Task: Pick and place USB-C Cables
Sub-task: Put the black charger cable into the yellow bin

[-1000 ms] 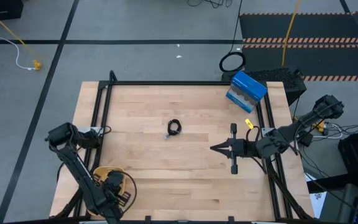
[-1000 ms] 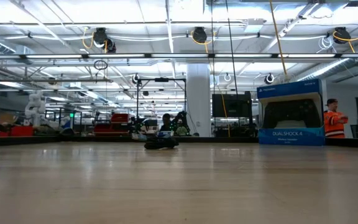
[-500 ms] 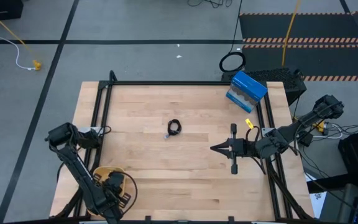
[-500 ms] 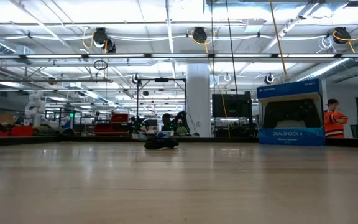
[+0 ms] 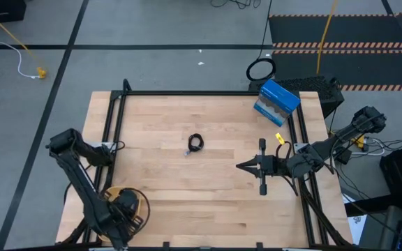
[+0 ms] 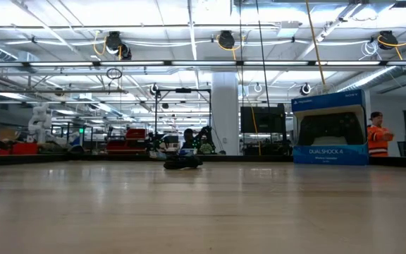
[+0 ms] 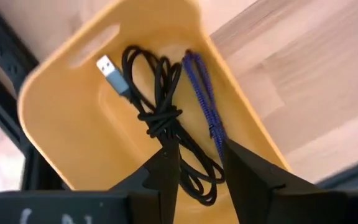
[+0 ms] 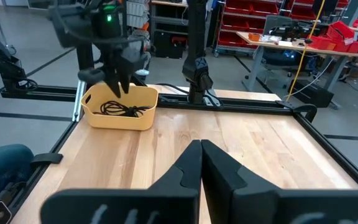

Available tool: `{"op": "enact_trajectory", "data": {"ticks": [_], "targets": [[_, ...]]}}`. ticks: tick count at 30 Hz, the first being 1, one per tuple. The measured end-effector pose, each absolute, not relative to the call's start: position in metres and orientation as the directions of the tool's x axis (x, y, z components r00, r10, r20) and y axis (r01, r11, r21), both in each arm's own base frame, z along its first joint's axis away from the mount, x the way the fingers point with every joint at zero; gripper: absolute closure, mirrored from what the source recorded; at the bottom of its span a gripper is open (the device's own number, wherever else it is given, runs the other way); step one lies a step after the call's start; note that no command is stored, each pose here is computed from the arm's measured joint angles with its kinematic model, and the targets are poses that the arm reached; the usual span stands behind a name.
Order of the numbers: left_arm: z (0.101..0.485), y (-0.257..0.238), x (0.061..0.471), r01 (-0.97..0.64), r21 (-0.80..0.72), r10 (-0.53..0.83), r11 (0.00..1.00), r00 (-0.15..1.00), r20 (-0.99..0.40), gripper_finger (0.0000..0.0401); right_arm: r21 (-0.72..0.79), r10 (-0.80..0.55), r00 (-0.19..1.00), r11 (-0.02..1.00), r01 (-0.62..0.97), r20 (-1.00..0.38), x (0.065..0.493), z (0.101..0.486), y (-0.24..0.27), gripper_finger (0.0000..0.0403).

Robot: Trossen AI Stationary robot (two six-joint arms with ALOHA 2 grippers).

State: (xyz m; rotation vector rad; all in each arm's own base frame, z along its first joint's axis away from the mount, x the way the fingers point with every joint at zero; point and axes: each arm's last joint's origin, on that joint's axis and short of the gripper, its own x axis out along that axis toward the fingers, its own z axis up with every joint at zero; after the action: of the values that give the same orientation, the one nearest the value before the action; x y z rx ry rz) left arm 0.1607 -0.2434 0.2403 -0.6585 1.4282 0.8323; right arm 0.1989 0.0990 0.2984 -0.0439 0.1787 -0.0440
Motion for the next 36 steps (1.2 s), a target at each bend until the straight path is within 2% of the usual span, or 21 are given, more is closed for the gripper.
{"op": "enact_trajectory", "data": {"ticks": [8, 15, 26, 36], "targets": [[0.277, -0.215, 0.154, -0.712, -0.012, 0.13, 0.702, 0.144, -0.981, 0.0307, -0.048, -0.048, 0.983, 0.998, 0.04, -0.177, 0.199, 0.298, 0.099, 0.0403], [0.301, -0.187, 0.155, -0.621, -0.043, 0.157, 0.782, 0.263, -0.952, 0.0308, -0.048, -0.048, 0.983, 0.998, 0.04, -0.177, 0.199, 0.298, 0.099, 0.0403], [0.314, -0.16, 0.169, -0.371, 0.033, 0.152, 0.928, 0.298, -0.942, 0.0308, -0.041, -0.048, 0.982, 0.998, 0.041, -0.182, 0.199, 0.298, 0.099, 0.0403], [0.314, -0.146, 0.186, -0.18, 0.118, 0.172, 0.977, 0.32, -0.932, 0.0309, -0.027, -0.053, 0.973, 0.998, 0.048, -0.223, 0.198, 0.293, 0.098, 0.0403]]}}
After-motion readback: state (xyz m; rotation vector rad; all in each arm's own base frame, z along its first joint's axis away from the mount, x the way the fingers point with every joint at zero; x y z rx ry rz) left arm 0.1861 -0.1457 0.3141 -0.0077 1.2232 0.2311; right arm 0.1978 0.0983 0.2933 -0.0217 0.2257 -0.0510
